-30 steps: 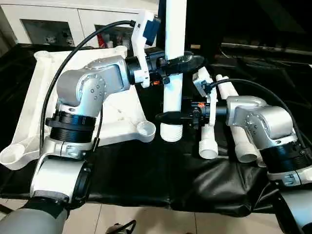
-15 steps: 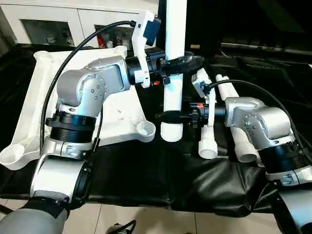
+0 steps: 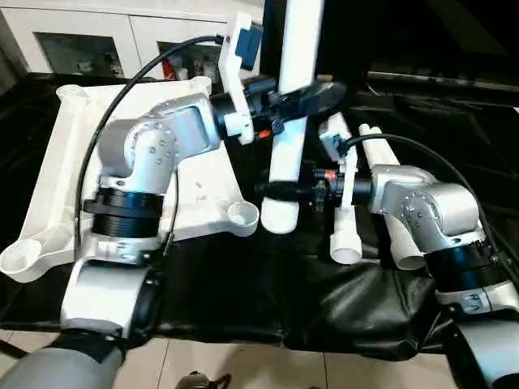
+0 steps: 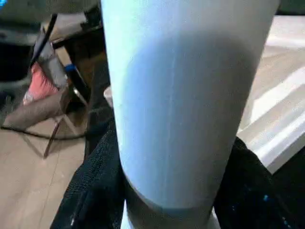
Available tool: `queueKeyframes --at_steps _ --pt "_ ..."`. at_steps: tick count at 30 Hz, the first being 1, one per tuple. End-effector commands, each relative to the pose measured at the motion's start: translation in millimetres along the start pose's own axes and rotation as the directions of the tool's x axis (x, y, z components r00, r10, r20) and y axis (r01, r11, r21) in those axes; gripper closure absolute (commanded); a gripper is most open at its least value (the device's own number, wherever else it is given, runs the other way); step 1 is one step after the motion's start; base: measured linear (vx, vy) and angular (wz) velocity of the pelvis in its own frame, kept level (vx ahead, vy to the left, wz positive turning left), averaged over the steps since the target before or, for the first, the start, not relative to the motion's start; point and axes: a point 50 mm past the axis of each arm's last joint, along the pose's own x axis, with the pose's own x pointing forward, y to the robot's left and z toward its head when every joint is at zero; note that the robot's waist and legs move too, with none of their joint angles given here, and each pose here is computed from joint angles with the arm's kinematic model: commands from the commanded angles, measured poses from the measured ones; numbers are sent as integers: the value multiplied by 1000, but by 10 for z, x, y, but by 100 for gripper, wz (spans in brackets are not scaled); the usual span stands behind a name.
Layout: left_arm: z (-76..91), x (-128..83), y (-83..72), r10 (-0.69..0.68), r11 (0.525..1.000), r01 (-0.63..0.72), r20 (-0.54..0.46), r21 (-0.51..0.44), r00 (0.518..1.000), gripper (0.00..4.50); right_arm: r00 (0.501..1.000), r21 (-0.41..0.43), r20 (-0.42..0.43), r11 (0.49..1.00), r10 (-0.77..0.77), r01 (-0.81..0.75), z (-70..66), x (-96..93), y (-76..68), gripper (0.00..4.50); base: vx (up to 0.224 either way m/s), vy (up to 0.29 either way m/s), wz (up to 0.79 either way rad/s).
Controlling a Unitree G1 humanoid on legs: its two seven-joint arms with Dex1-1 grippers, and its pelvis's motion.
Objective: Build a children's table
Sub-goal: Pick table leg
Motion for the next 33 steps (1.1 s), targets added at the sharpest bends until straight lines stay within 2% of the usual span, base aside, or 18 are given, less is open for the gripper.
queueKeyframes --at_steps 1,7,9,13,17,19,20,21,22,24,26,27,28,29,30,31,32,33 --pt "40 0 -44 -49 998 51 83 -26 995 121 998 2 52 999 -34 33 58 -59 -10 259 0 0 0" --pt "109 -33 1 -18 998 34 279 -53 960 93 993 15 113 999 -41 40 92 -65 11 259 0 0 0" --pt "111 -37 21 -3 997 26 313 -69 950 91 992 16 121 999 -43 41 94 -66 16 259 0 0 0" --pt "154 -93 61 39 985 48 490 -163 871 91 981 23 185 998 -65 62 135 -97 25 259 0 0 0" --pt "139 -193 129 130 981 -35 518 -191 846 91 956 13 252 988 -153 155 196 -165 -22 259 0 0 0" --pt "61 -358 238 271 962 -263 401 -77 875 91 901 61 274 941 -337 333 214 -282 -159 259 0 0 0" --pt "61 -358 238 271 962 -263 401 -77 875 91 901 61 274 941 -337 333 214 -282 -159 259 0 0 0" --pt "-27 -464 296 348 920 -383 286 78 893 91 871 59 235 900 -432 431 161 -339 -233 259 0 0 0" --pt "-108 -555 327 387 883 -425 203 198 899 91 852 45 208 875 -480 482 107 -366 -265 259 0 0 0" --pt "-201 -653 327 386 867 -404 118 291 915 91 832 35 195 851 -520 524 51 -378 -287 259 0 0 0" --pt "-399 -841 339 368 866 -317 -64 387 928 91 797 25 177 812 -578 583 -75 -351 -308 259 0 0 0" --pt "-506 -922 375 383 854 -288 -151 433 911 91 778 28 170 792 -605 610 -135 -343 -326 259 0 0 0" --pt "-628 -1016 433 421 823 -251 -251 510 872 91 756 17 164 768 -634 640 -194 -339 -348 259 0 0 0" --pt "-660 -1041 449 433 813 -239 -276 531 858 91 749 14 163 761 -642 649 -208 -339 -354 259 0 0 0" --pt "-837 -1202 521 477 771 -143 -415 620 775 91 725 -11 179 736 -665 677 -272 -328 -373 259 0 0 0" --pt "-922 -1293 548 490 759 -83 -482 646 726 91 716 -26 192 726 -671 687 -299 -321 -376 259 0 0 0" --pt "-997 -1385 567 490 767 -46 -537 640 686 91 703 -34 195 711 -684 702 -335 -319 -381 260 0 0 0" --pt "-1056 -1461 573 474 786 -20 -581 618 662 91 714 -14 188 725 -674 689 -376 -308 -369 260 0 0 0"
